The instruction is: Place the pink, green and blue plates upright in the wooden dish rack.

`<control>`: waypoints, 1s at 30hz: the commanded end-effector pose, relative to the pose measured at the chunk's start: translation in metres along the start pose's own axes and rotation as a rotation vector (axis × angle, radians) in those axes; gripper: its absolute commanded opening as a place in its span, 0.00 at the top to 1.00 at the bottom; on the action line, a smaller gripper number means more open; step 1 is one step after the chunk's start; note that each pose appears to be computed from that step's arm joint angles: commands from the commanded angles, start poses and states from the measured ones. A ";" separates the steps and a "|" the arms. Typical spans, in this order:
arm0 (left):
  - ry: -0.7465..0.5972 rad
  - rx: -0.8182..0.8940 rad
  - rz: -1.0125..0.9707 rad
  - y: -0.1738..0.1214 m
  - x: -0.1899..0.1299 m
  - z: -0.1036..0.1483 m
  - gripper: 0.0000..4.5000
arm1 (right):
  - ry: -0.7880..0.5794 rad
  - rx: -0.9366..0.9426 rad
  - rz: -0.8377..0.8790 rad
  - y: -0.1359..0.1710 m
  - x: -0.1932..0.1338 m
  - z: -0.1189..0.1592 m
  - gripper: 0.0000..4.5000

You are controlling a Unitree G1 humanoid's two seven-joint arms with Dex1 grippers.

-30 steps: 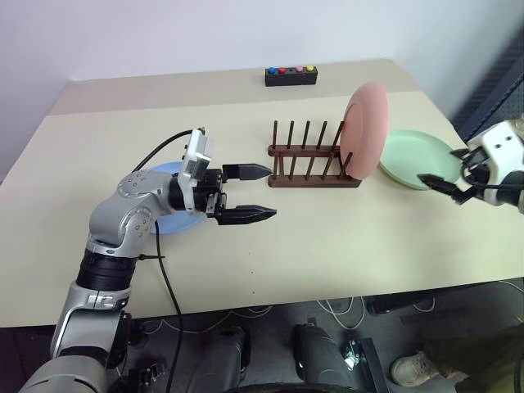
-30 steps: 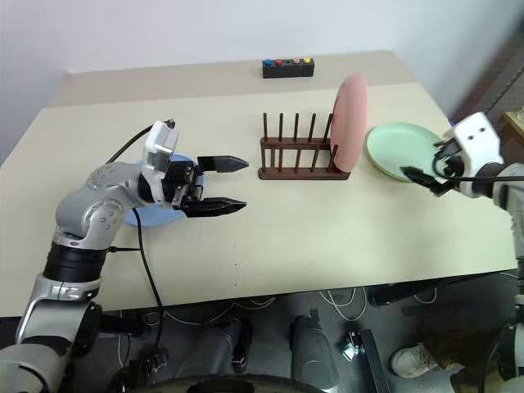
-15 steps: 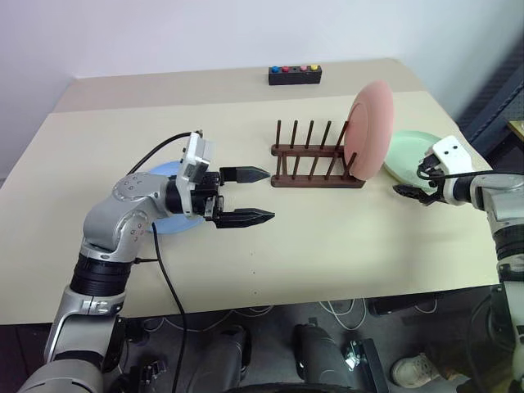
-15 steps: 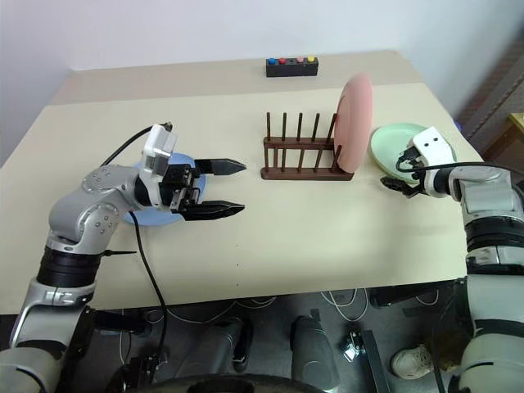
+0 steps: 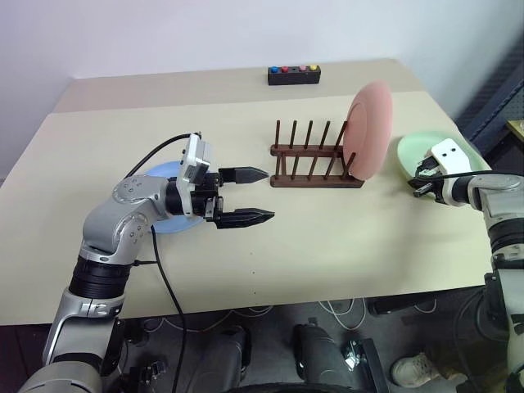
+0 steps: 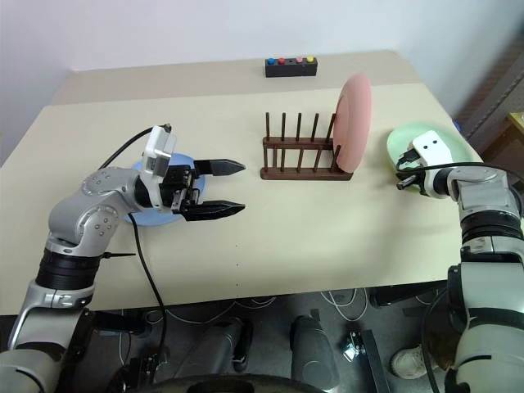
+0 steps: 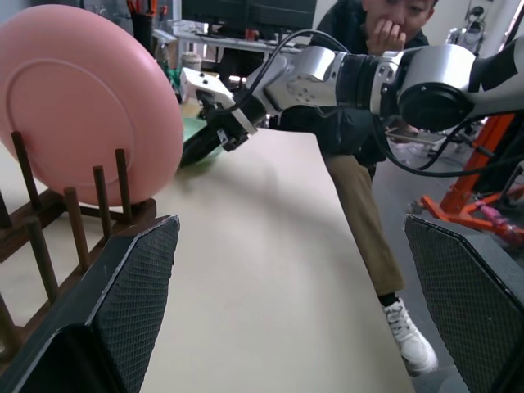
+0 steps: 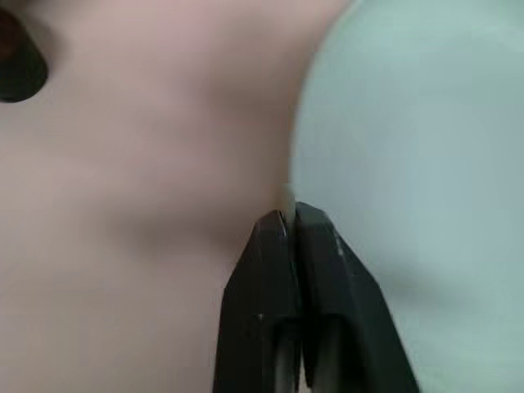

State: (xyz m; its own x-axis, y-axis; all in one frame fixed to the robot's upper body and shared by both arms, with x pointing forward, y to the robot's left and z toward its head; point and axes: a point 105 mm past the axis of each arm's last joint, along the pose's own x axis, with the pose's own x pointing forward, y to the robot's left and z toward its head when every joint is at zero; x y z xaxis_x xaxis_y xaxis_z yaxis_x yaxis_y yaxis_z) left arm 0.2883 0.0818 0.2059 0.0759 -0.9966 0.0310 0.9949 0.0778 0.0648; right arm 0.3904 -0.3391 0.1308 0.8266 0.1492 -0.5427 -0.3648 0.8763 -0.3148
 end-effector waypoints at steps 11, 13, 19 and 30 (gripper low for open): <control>-0.088 0.130 0.103 0.019 0.001 0.027 0.00 | -0.459 0.238 -0.337 -0.066 -0.055 0.084 0.99; -0.088 0.116 0.109 0.020 0.001 0.026 0.00 | -0.645 0.340 -0.372 -0.077 -0.081 0.110 0.99; -0.123 0.113 0.115 0.023 -0.002 0.032 0.00 | -1.157 0.454 -0.055 -0.044 -0.151 0.192 0.99; -0.159 0.072 0.161 0.024 -0.012 0.032 0.00 | -1.357 0.595 0.499 0.045 -0.197 0.243 0.99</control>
State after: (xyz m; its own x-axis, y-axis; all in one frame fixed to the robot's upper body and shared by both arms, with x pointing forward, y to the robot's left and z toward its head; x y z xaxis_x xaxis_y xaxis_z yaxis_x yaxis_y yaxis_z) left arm 0.3128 0.0897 0.2284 0.2132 -0.9614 0.1737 0.9691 0.2308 0.0877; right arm 0.3390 -0.2219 0.3856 0.6443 0.4584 0.6122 -0.7122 0.6514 0.2618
